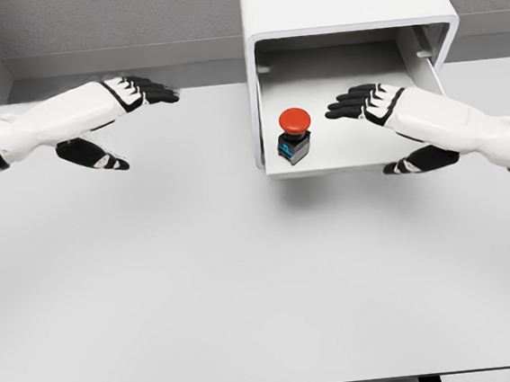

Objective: Slide open multi-storey tabletop storage cabinets and put open load switch and slide close multi-storey tabletop storage cabinets

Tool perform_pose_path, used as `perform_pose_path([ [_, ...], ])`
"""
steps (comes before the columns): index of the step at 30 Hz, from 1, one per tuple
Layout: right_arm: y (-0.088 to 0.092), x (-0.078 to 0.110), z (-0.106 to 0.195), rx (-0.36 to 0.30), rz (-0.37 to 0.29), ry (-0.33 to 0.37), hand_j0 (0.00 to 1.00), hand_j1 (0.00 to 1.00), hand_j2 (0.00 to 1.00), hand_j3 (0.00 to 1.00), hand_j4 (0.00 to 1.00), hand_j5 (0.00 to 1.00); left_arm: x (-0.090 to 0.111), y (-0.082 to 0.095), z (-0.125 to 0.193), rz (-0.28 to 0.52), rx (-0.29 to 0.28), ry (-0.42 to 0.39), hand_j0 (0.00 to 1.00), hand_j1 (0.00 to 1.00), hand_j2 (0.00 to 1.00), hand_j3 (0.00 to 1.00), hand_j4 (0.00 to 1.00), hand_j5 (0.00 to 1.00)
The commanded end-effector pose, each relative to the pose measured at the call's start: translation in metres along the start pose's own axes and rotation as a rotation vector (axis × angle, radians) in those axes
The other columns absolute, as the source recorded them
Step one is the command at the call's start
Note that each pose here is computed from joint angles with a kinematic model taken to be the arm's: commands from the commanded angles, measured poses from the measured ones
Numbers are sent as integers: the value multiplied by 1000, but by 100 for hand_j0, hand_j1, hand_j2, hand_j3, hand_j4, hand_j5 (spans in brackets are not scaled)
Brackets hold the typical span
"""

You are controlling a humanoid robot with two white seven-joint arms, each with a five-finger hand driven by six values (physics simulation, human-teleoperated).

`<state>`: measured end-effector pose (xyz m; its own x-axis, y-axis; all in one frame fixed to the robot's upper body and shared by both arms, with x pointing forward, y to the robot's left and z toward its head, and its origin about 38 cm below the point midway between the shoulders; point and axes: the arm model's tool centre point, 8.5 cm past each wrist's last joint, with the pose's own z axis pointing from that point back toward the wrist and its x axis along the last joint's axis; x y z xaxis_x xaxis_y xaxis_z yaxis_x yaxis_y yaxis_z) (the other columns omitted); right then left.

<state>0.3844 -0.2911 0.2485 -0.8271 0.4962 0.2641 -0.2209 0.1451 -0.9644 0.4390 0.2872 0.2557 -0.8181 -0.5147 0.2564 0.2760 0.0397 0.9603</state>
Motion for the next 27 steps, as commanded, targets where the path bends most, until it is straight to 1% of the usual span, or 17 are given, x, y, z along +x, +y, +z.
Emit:
perform_pose_path([
  [1, 3, -4, 0, -4, -16, 12, 100, 100, 100, 100, 100, 100, -5, 16, 6, -34, 38, 26, 100, 100, 100, 100, 100, 100],
  [2, 3, -6, 1, -4, -15, 18, 100, 100, 100, 100, 100, 100, -5, 11, 7, -25, 36, 28, 100, 100, 100, 100, 100, 100],
  [4, 0, -8, 0, -7, -10, 21, 100, 100, 100, 100, 100, 100, -7, 11, 8, -26, 34, 33, 100, 100, 100, 100, 100, 100],
  [7, -1, -18, 3, -7, -16, 49, 100, 100, 100, 100, 100, 100, -7, 11, 7, -25, 35, 33, 100, 100, 100, 100, 100, 100],
  [8, 1, -20, -7, -27, -31, 40, 100, 100, 100, 100, 100, 100, -9, 10, 8, -23, 34, 39, 100, 100, 100, 100, 100, 100],
  [10, 3, -22, -9, -28, -39, 42, 100, 100, 100, 100, 100, 100, -10, 10, 9, -22, 33, 45, 100, 100, 100, 100, 100, 100],
  [14, 8, -28, -10, -17, -44, 59, 100, 100, 100, 100, 100, 100, -12, 11, 10, -23, 35, 49, 100, 100, 100, 100, 100, 100],
  [18, 3, -30, -11, -22, -38, 61, 100, 100, 100, 100, 100, 100, -12, 11, 10, -22, 35, 51, 100, 100, 100, 100, 100, 100],
  [20, 8, -37, -17, -7, -54, 67, 100, 100, 100, 100, 100, 100, -14, 10, 11, -19, 35, 57, 100, 100, 100, 100, 100, 100],
  [24, 9, -41, -18, -11, -63, 77, 100, 100, 100, 100, 100, 100, -14, 8, 10, -21, 30, 58, 100, 100, 100, 100, 100, 100],
  [25, 9, -42, -18, -11, -64, 81, 100, 100, 100, 100, 100, 100, -13, 7, 5, -16, 33, 47, 100, 100, 100, 100, 100, 100],
  [27, 8, -47, -21, -1, -60, 90, 100, 100, 100, 100, 100, 100, -18, -1, -3, 11, 40, 51, 100, 100, 100, 100, 100, 100],
])
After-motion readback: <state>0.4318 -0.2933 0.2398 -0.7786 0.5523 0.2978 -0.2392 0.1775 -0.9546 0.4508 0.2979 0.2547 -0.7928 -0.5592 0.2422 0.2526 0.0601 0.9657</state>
